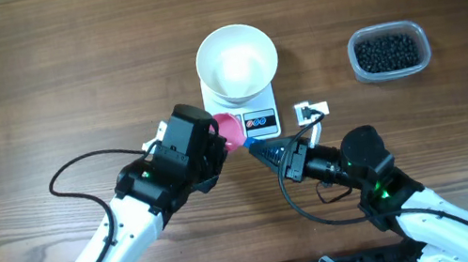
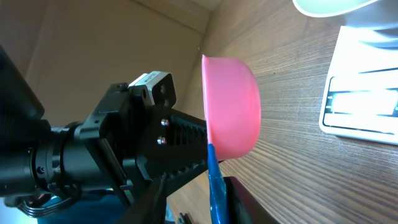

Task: Scoop item into bowl and weigh 150g on scale
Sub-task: 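Grasp the blue scoop handle with the right gripper, release left gripper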

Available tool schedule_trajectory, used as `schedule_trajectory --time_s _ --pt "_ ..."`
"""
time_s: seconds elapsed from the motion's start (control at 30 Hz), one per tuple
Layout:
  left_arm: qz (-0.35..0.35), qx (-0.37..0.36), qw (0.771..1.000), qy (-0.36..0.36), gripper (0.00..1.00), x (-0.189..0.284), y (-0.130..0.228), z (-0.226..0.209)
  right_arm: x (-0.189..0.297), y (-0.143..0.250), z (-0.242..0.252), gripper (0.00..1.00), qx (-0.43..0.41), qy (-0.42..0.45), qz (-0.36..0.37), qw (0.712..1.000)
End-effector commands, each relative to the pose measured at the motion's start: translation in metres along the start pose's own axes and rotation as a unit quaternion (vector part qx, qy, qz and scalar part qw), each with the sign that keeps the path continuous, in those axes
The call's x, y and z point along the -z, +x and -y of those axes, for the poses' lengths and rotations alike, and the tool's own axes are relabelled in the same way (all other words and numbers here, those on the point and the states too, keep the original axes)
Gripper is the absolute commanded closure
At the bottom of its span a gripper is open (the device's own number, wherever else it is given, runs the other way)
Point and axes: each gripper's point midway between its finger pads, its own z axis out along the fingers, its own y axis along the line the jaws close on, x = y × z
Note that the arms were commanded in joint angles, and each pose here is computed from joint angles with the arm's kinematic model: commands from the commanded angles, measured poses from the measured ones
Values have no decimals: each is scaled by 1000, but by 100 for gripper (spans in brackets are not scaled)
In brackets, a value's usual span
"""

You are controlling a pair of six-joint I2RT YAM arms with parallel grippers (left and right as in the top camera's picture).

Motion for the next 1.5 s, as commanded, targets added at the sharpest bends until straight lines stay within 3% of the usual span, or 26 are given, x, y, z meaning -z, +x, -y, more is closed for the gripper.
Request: schedule_trajectory --time_s 0.0,0.1,0.63,0.9,1.47 --pt "9 6 1000 0 96 2 -2 -2 -2 -2 -8 75 4 -12 -1 1000" --pt "9 6 1000 0 96 2 -2 -2 -2 -2 -8 79 5 -12 -1 1000" --pt "0 0 1000 -17 96 2 1 -10 -2 -2 -8 78 5 -12 0 1000" --pt "0 1 1000 -26 96 2 1 -14 -2 -2 -8 96 5 -12 0 1000" --pt "0 1 1000 -26 93 2 1 -14 -2 -2 -10 95 -1 -15 -3 1000"
